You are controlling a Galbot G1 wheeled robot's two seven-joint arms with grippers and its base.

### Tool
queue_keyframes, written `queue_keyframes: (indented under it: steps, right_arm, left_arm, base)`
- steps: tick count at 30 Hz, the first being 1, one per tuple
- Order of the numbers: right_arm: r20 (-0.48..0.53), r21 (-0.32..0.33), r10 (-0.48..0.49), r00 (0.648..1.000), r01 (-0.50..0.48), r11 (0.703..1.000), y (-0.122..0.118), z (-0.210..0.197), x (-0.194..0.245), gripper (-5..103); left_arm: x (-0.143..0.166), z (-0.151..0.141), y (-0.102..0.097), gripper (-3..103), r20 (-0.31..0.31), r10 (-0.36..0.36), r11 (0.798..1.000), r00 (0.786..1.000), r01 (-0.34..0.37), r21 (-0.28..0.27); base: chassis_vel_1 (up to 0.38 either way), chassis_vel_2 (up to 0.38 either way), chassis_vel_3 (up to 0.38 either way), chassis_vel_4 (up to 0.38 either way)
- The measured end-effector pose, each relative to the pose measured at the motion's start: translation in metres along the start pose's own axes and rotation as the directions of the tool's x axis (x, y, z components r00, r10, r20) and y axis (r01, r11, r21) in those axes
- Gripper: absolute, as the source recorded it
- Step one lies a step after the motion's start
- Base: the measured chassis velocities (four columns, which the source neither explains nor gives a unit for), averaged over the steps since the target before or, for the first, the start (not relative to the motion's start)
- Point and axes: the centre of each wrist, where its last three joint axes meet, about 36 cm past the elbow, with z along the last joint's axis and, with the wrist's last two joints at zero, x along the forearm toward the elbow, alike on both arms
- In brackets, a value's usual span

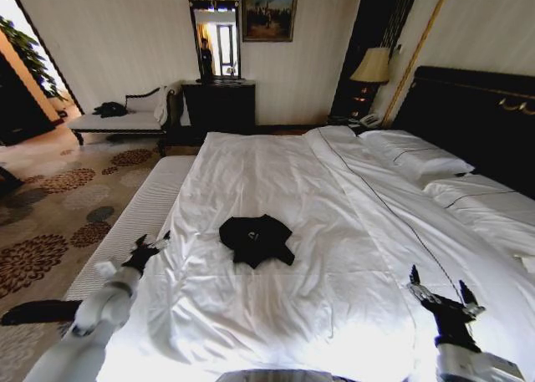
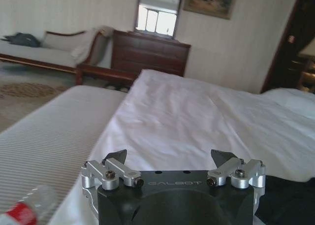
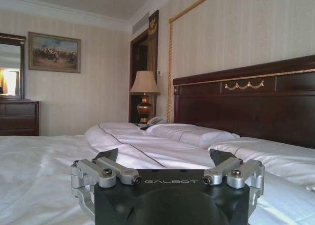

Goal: Fold the clothes on the bed.

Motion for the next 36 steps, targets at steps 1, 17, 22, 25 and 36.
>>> queue_keyframes:
  steps: [1,17,22,25,36]
  right_arm:
    - [0.003,0.000,-0.003,1.000,0.003,1.000,0.000,-0.001,-0.001,100]
    - [0.014,0.026,-0.046,0.999,0.046,0.999,-0.002,-0.008,-0.014,100]
    - [0.020,0.033,-0.058,0.998,0.057,0.998,-0.003,-0.010,-0.018,100]
    - [0.021,0.031,-0.060,0.998,0.059,0.998,-0.002,-0.011,-0.018,100]
    - [-0.001,0.024,-0.043,0.999,0.043,0.999,-0.010,-0.006,-0.018,100]
  left_arm:
    - [-0.006,0.001,-0.001,97,-0.009,0.010,1.000,1.000,-0.010,-0.006]
    - [-0.109,0.020,-0.049,79,-0.161,0.121,0.990,0.980,-0.107,0.091]
    - [-0.133,0.019,-0.069,82,-0.178,0.157,0.986,0.971,-0.143,0.092]
    - [-0.143,0.020,-0.074,84,-0.188,0.161,0.984,0.969,-0.143,0.107]
    - [-0.171,0.028,-0.087,84,-0.242,0.155,0.973,0.958,-0.106,0.206]
  base:
    - [0.000,0.000,0.000,0.000]
    - [0.000,0.000,0.000,0.000]
    - [0.000,0.000,0.000,0.000]
    - [0.000,0.000,0.000,0.000]
    - [0.000,0.000,0.000,0.000]
